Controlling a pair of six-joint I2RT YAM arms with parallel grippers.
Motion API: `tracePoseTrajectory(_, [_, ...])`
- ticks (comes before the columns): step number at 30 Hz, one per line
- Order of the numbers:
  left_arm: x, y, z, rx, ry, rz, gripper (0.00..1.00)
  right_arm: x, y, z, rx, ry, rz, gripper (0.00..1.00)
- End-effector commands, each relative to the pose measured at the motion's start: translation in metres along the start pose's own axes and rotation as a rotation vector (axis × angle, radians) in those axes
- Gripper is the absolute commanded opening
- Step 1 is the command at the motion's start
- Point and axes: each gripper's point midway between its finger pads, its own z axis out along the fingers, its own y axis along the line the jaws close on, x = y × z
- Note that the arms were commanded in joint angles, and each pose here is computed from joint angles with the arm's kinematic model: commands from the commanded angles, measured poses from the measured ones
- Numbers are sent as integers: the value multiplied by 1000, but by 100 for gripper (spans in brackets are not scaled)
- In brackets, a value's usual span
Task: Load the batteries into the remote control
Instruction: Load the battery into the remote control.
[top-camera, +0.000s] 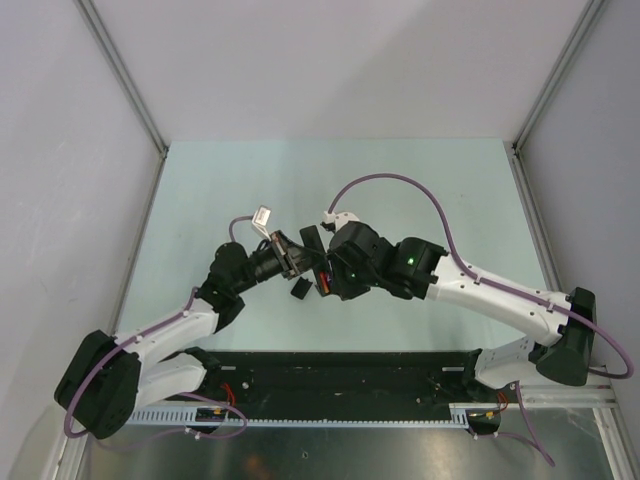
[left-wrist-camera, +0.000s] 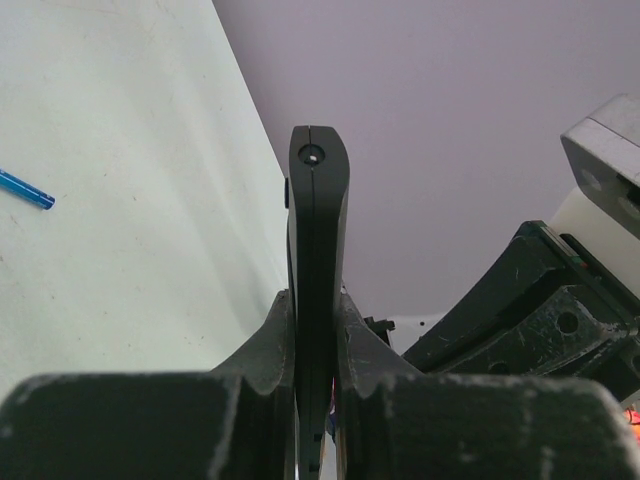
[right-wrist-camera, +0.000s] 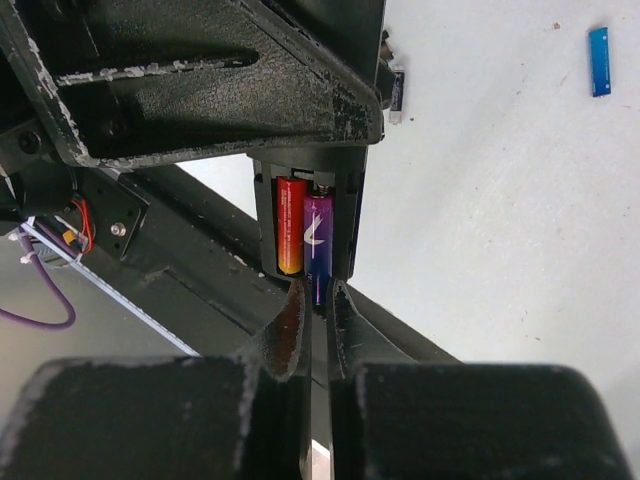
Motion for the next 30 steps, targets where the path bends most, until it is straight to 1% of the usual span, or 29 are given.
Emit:
tracePoseTrajectory(1, [0,-32,-5,109,-5,20,0,-19,3,0,-8,-47,28,0])
tracePoseTrajectory(16, [7,-46,-7,153,19,-13,0,-25,-3,5,1,-49,50,0])
tracePoseTrajectory(19, [9,-49,-8,169,31,-54,0,-24,-2,4,-6,-42,43,0])
tracePoseTrajectory(24, [7,-66,-6,218,62,-137,0,-27,0,-5,-4,-26,20,0])
tracePoseTrajectory(30, [-2,-88,-3,261,68,-176,0,-23,-2,-10,19,26,12,0])
